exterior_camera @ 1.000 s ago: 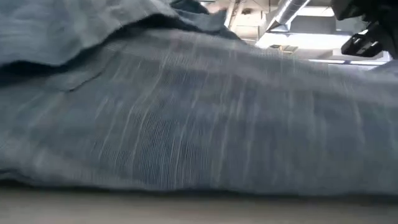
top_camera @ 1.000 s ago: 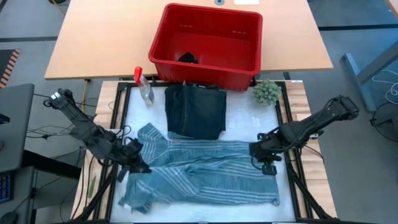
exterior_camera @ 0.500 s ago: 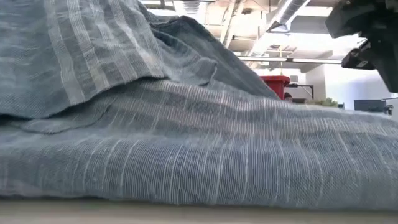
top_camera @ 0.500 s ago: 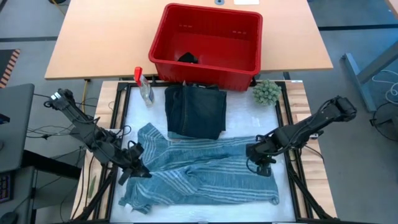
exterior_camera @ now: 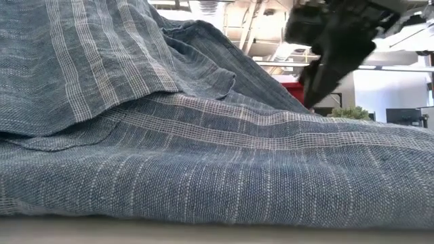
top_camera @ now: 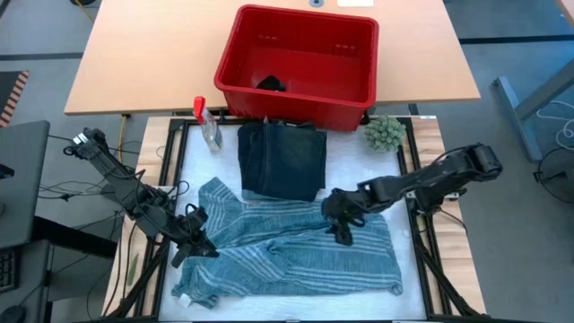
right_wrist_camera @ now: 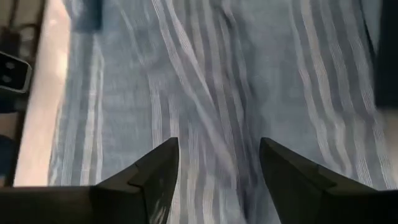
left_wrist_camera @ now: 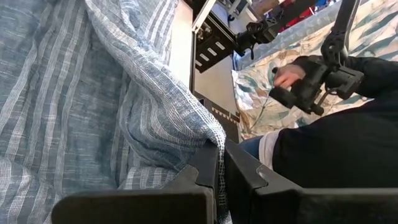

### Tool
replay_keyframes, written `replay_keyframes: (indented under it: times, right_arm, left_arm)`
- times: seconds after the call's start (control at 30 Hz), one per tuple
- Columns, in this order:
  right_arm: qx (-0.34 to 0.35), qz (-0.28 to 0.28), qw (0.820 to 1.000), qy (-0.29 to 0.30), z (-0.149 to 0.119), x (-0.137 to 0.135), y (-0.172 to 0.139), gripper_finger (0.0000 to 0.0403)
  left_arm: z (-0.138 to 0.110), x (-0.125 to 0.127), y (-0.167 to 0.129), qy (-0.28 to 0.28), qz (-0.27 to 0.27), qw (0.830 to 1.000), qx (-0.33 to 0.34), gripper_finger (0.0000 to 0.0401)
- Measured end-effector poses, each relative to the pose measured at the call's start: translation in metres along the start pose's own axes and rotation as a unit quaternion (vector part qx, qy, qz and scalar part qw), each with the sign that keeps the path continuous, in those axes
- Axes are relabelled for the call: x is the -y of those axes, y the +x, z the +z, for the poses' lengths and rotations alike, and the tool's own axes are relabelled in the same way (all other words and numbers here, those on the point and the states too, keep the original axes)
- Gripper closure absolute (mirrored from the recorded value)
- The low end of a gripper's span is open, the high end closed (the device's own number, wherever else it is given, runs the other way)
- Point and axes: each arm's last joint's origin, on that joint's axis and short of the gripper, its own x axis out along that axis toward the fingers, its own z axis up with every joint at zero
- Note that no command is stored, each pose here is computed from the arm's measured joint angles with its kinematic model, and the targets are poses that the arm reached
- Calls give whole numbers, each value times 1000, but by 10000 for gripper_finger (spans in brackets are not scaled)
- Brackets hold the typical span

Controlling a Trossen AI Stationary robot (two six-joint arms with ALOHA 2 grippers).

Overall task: Fold Laundry from Bin
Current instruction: Fold the blue long sleeve on the table

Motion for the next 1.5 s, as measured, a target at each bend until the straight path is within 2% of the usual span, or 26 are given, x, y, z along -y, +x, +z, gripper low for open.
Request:
replay_keyframes:
  times: [0.23,0.43,0.53,0.77,0.87,1.0,1.27,1.5]
  right_arm:
    - [-20,34,999,-25,-2,-1,13,153]
    - [-47,29,996,-66,-10,-1,22,153]
    - [-66,-1,996,-63,-19,6,30,154]
    - [-101,0,993,-56,-28,7,40,159]
    - [-138,13,989,-50,-35,6,38,183]
    - [-186,15,981,-46,-45,0,29,240]
    - [-194,22,980,-40,-50,-13,11,380]
    - [-183,37,982,37,-45,-20,-27,371]
  left_arm:
    - [1,0,0,-7,6,1000,9,401]
    - [1,0,0,-8,6,1000,10,401]
    - [1,0,0,-8,6,1000,11,401]
    - [0,0,0,-8,4,1000,7,401]
    - [0,1,0,-9,0,1000,4,401]
    - [-2,3,-3,-6,-8,1000,4,401]
    - [-6,8,-9,-2,-17,1000,9,401]
    - [-10,12,-10,-4,-34,999,3,401]
